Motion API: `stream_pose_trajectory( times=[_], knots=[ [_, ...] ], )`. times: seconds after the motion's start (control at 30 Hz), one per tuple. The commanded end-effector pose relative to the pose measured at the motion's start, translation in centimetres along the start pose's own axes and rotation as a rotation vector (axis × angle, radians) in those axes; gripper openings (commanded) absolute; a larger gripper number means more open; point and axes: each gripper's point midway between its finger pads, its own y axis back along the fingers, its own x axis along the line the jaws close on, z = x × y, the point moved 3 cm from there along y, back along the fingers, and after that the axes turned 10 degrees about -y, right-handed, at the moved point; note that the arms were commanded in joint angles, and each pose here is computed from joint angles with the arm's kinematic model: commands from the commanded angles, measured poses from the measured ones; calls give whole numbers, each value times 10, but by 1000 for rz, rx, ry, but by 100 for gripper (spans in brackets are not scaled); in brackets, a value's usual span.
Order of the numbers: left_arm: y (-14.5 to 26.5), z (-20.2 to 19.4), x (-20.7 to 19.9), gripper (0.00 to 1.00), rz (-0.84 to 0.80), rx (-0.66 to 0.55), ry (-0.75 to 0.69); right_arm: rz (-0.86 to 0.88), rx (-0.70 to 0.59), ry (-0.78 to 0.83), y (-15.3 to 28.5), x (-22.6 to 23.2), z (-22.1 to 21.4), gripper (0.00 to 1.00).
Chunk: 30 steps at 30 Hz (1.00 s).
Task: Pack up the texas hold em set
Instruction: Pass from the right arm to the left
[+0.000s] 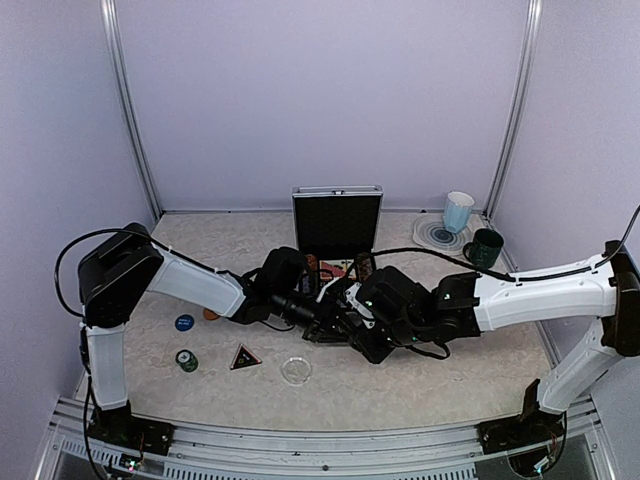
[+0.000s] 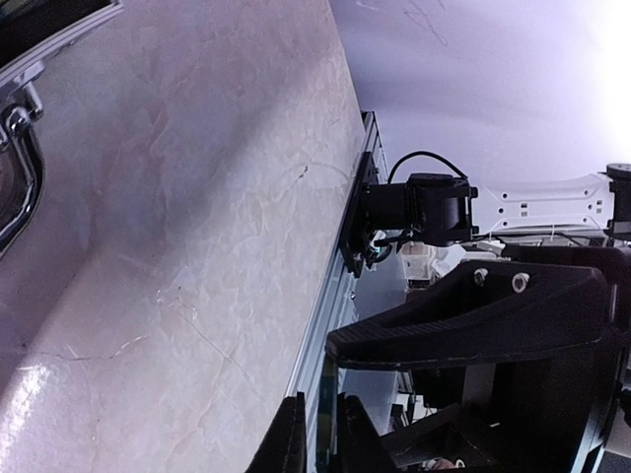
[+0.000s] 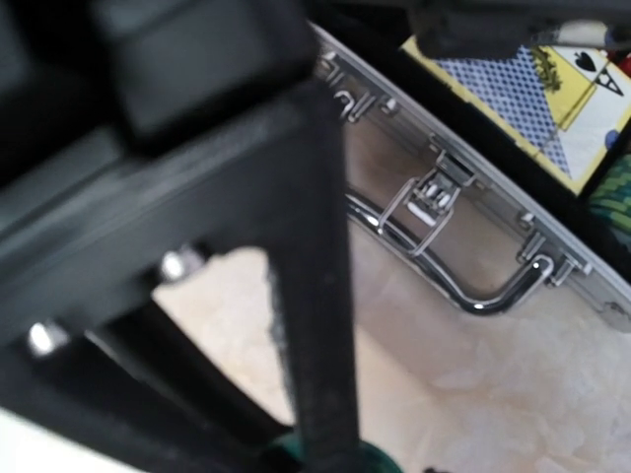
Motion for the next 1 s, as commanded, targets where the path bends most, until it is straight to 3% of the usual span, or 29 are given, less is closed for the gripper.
stream_pose_trajectory(
  times=[0.0,0.07,0.23,0.47,0.63,0.83,0.97],
  knots=[
    [-4,6,-9,7,-48,-1,-42,-14,-25,17,0,5,7,44],
    [-4,6,-11,0,-61,-1,-44,-21,-24,20,-2,5,7,44],
    [-1,8,-17,0,-98,-12,-49,-49,-28,19,-2,1,8,48],
    [17,31,-23,0,-28,-64,-203,42,-129,-21,34,4,23,98],
    [29,58,-8,0,289,-33,-440,100,-241,-93,68,-12,35,99],
    [35,103,-25,0,429,-12,-725,35,-357,-293,93,-62,46,99],
    [25,115,-31,0,511,56,-964,-30,-353,-421,92,-96,35,99]
  ],
)
